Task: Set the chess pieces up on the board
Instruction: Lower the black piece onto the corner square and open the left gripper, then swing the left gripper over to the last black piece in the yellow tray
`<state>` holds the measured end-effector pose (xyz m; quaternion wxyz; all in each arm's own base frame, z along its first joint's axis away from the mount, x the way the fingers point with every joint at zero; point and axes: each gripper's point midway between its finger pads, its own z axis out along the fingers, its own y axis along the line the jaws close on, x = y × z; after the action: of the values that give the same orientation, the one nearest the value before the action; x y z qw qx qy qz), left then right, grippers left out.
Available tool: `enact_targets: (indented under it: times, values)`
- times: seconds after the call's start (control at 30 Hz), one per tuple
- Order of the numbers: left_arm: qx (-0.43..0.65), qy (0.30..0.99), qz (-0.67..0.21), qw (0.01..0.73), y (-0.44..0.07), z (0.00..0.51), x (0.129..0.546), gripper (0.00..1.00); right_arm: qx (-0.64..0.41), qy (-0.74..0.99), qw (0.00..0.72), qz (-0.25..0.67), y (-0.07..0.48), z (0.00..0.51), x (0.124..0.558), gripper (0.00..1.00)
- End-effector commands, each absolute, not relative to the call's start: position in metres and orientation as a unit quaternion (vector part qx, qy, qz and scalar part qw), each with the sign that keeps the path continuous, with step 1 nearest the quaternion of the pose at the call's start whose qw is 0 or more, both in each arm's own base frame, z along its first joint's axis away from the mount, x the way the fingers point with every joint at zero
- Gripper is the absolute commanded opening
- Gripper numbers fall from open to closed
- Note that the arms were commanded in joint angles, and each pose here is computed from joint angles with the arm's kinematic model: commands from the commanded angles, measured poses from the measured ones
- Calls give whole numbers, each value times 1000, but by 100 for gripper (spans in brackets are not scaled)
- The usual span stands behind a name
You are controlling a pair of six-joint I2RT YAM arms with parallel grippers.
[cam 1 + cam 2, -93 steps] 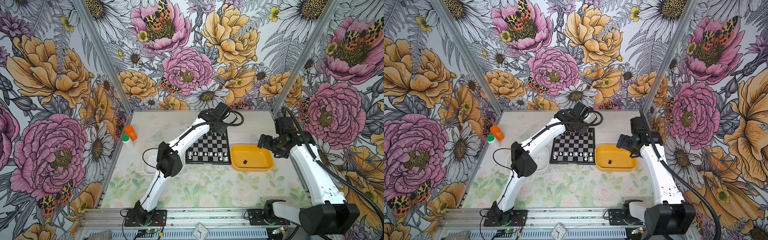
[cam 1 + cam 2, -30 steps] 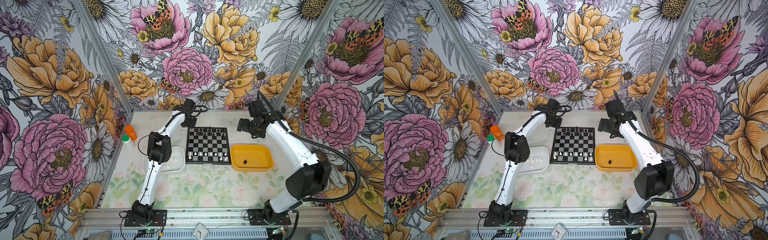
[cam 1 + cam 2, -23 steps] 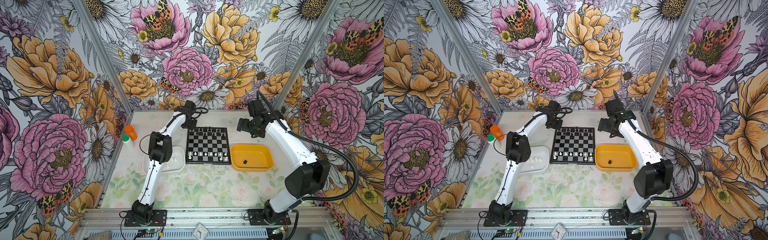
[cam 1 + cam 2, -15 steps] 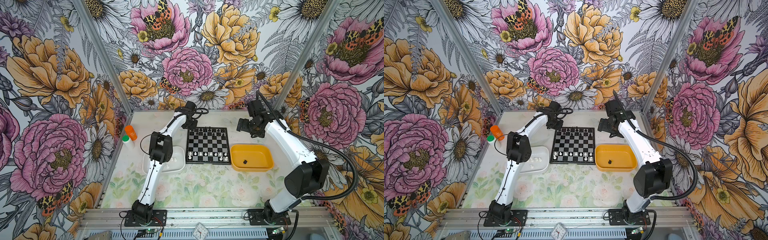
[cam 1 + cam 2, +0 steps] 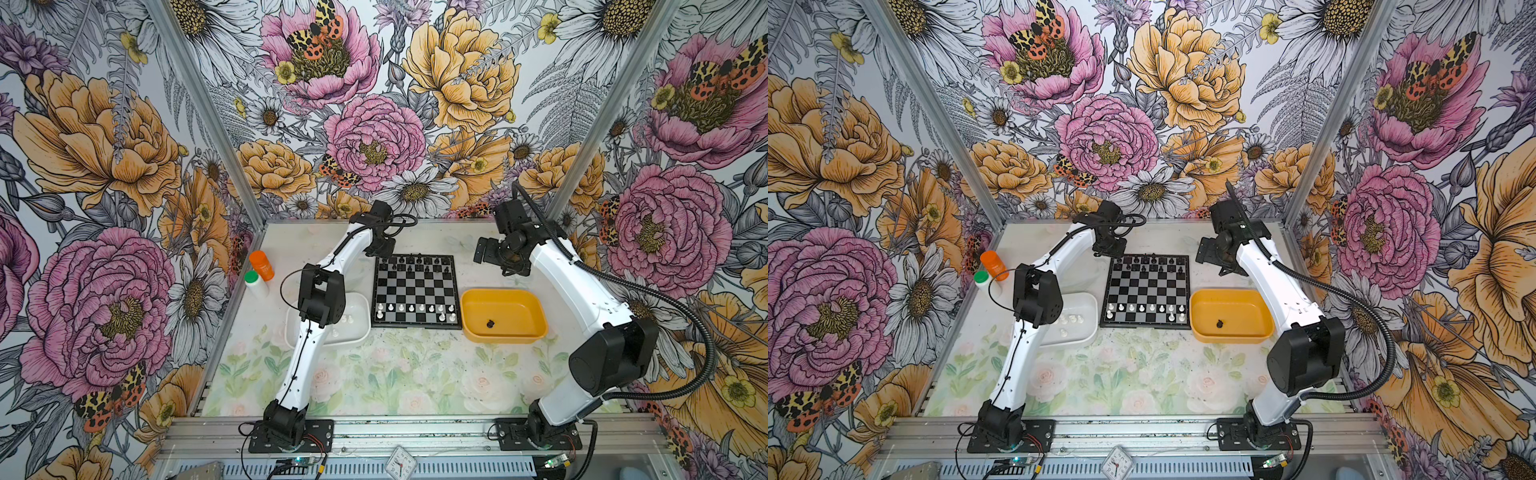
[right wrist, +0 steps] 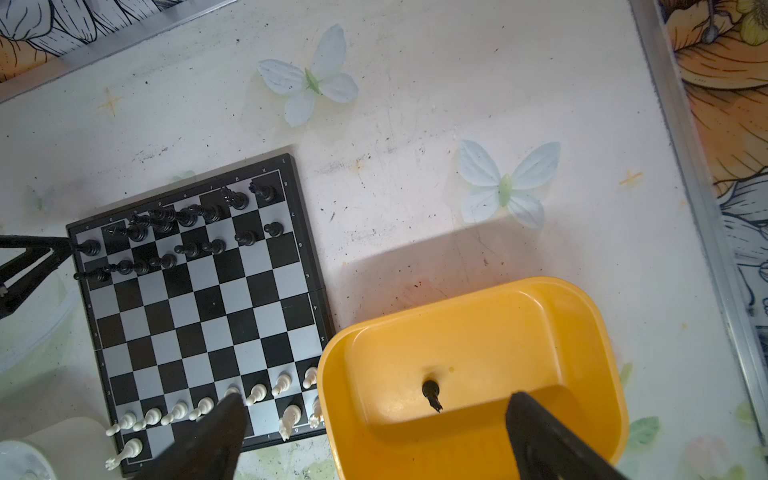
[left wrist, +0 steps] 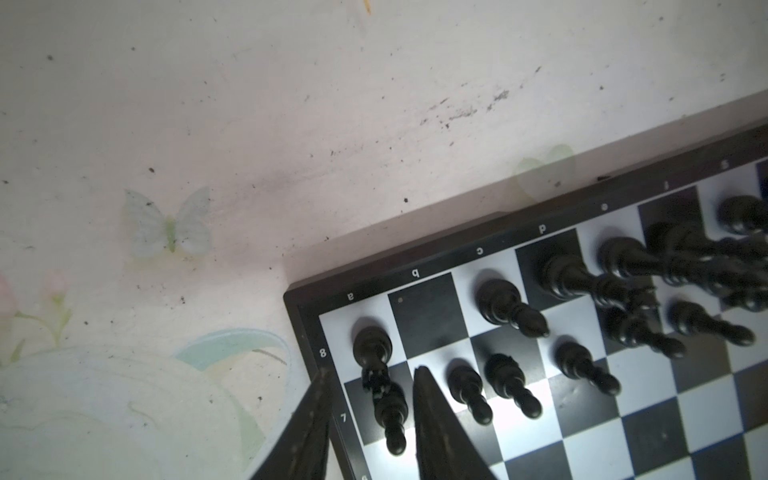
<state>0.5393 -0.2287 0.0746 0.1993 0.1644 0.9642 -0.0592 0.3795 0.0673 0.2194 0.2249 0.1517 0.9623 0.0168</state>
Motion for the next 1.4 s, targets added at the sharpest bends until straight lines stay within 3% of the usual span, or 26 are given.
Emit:
enact_targets:
  times: [0.0, 0.23, 0.6, 0.97, 1.37]
  values:
    - [167, 954, -49, 246, -235, 115, 545, 38, 157, 955, 253, 11, 61, 242, 380, 100]
    - [205, 928, -79, 302, -283, 189, 516, 49, 192, 949, 251, -9, 27, 243, 354, 100]
    - [300, 891, -139, 310, -405, 228, 413, 56, 278, 928, 232, -86, -45, 239, 276, 100]
    - [356, 882, -176, 254, -494, 182, 329, 60, 291, 922, 239, -92, -61, 247, 228, 100]
    - [374, 885, -193, 199, -529, 128, 300, 63, 282, 927, 231, -90, -63, 247, 214, 100]
